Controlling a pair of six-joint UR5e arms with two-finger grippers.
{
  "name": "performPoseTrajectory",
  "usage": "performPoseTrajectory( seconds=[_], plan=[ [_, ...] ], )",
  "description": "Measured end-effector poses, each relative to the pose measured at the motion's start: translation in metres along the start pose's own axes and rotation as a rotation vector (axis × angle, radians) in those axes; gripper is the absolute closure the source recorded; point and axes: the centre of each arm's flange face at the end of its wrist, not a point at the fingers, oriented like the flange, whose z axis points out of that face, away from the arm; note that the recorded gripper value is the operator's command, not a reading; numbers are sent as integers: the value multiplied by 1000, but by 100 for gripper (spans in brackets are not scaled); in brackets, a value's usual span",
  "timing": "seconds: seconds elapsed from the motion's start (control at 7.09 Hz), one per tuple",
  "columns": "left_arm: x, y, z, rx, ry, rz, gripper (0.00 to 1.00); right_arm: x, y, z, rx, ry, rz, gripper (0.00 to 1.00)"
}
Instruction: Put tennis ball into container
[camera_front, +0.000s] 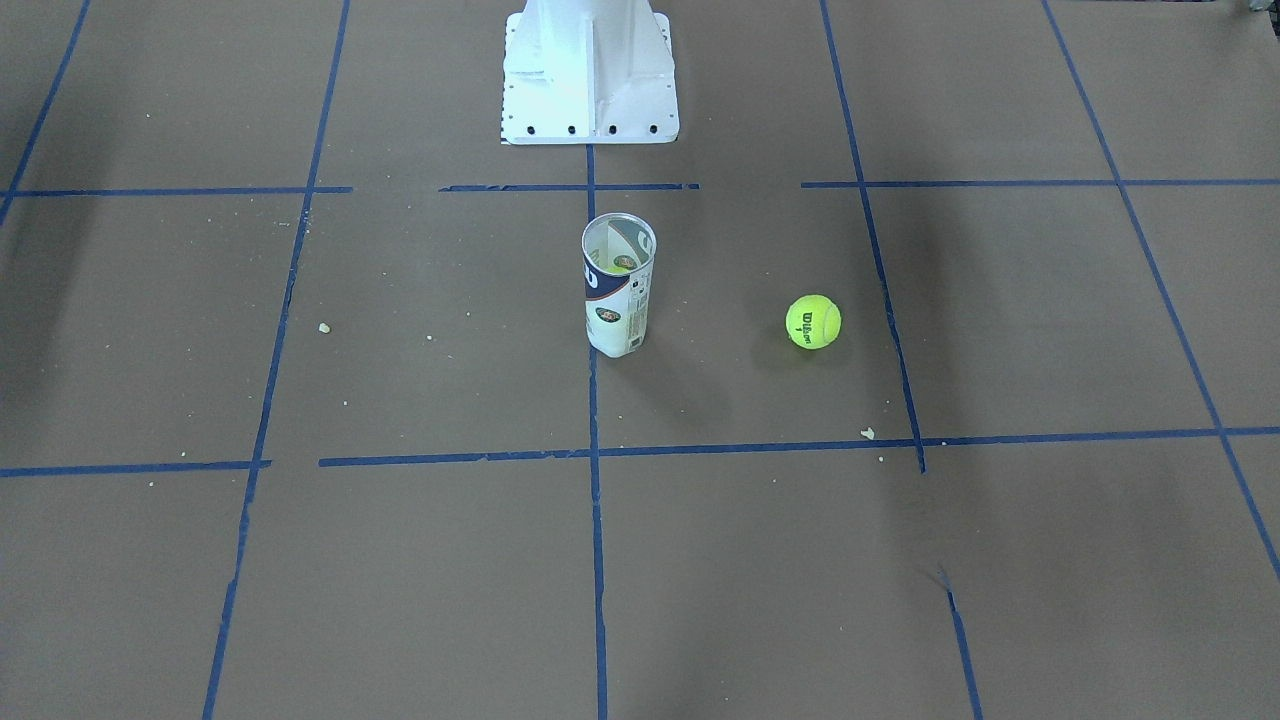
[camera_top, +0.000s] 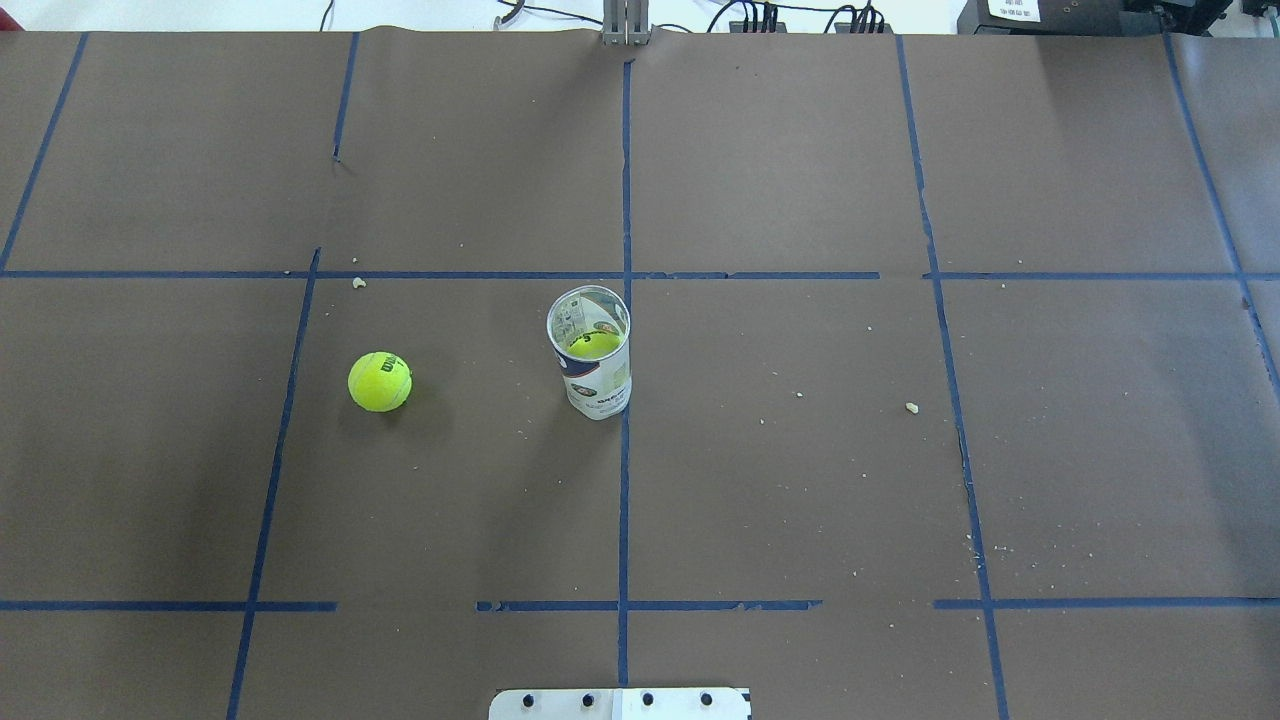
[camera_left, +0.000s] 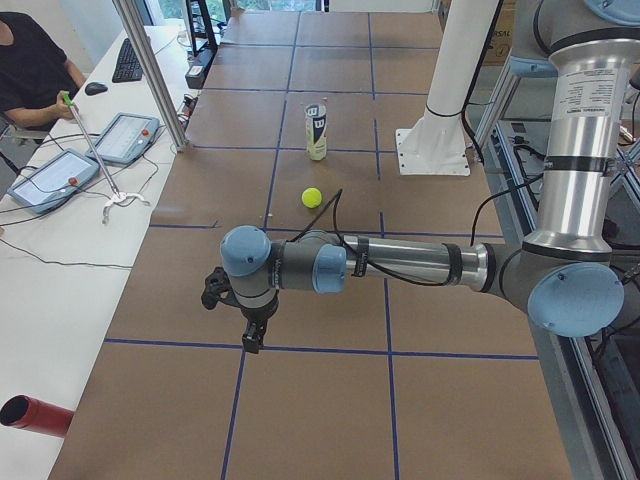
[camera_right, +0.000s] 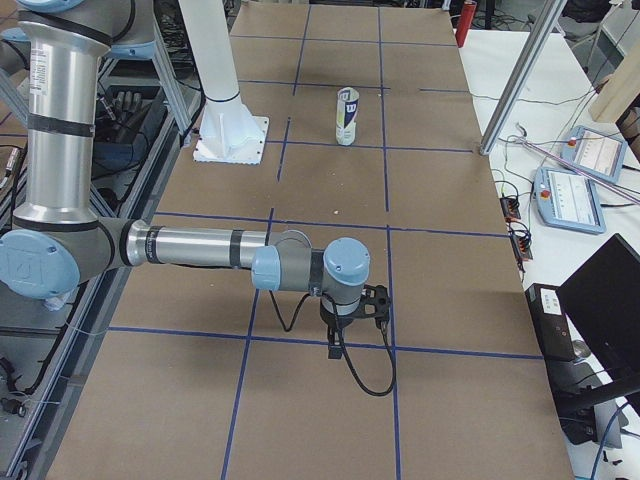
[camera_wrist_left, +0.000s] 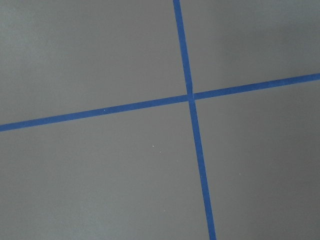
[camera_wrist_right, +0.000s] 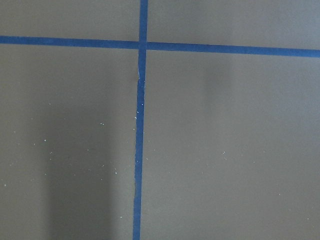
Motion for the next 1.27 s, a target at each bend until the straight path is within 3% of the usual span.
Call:
performPoseTrajectory(
  seconds=[0.28, 0.56, 0.71, 0.85, 0.99, 1.27],
  plan=[
    [57, -27, -17, 79, 105, 111, 0, 0, 0, 0, 0, 0, 0, 0],
    [133, -48, -17, 88, 198, 208, 0, 0, 0, 0, 0, 0, 0, 0],
    [172, -57, -13, 82, 186, 256, 0, 0, 0, 0, 0, 0, 0, 0],
    [213, -66, -13, 93, 118, 274, 0, 0, 0, 0, 0, 0, 0, 0],
    [254, -74, -10, 110, 69, 247, 0, 0, 0, 0, 0, 0, 0, 0],
    [332, -84, 12, 98, 95, 90, 0, 0, 0, 0, 0, 0, 0, 0]
  ],
)
